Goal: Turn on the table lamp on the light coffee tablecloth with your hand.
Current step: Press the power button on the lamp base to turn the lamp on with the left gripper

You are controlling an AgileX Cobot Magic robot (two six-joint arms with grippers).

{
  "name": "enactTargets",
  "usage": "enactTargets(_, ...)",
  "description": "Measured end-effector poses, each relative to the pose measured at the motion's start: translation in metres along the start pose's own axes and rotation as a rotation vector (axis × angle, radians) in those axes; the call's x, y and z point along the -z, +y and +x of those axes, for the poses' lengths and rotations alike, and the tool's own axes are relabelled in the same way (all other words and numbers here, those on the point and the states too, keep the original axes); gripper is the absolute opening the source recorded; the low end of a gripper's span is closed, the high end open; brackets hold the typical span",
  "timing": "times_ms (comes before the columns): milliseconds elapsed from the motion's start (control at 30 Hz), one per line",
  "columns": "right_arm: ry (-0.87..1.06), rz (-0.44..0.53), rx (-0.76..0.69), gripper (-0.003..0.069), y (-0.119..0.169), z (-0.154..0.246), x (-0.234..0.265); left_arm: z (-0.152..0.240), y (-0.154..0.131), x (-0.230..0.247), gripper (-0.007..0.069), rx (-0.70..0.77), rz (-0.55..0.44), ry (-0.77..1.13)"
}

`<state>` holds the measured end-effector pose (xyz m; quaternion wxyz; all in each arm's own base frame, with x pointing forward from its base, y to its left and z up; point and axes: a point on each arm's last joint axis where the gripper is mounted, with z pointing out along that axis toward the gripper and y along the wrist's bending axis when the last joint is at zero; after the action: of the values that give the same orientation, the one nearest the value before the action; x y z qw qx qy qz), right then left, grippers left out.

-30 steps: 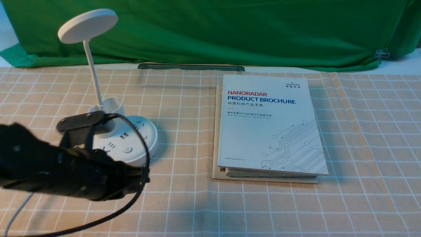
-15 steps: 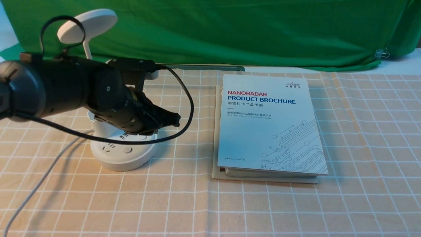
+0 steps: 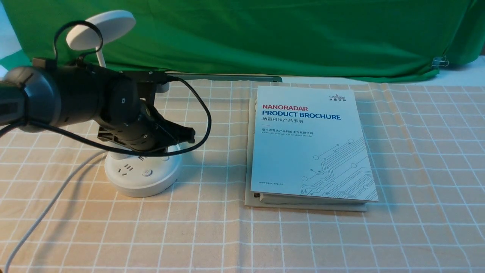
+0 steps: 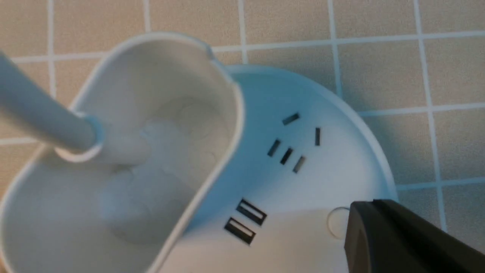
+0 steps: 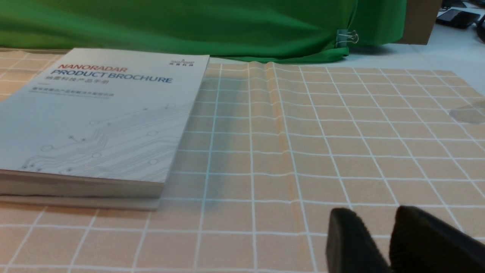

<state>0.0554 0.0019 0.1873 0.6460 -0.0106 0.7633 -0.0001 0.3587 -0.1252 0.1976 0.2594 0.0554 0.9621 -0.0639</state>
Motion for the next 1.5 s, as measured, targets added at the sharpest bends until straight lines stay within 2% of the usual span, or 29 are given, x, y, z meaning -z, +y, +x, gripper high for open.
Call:
enactTargets(800, 0.000, 0.000, 0.000, 0.0238, 0.000, 0.000, 0.000, 0.006, 0.002, -0.021, 0.0001, 0.003, -0.015, 0.057)
enactTargets(1500, -0.001, 0.000, 0.000, 0.0238, 0.000, 0.000, 0.000, 0.005, 0.002, -0.013, 0.0001, -0.010, -0.013, 0.058)
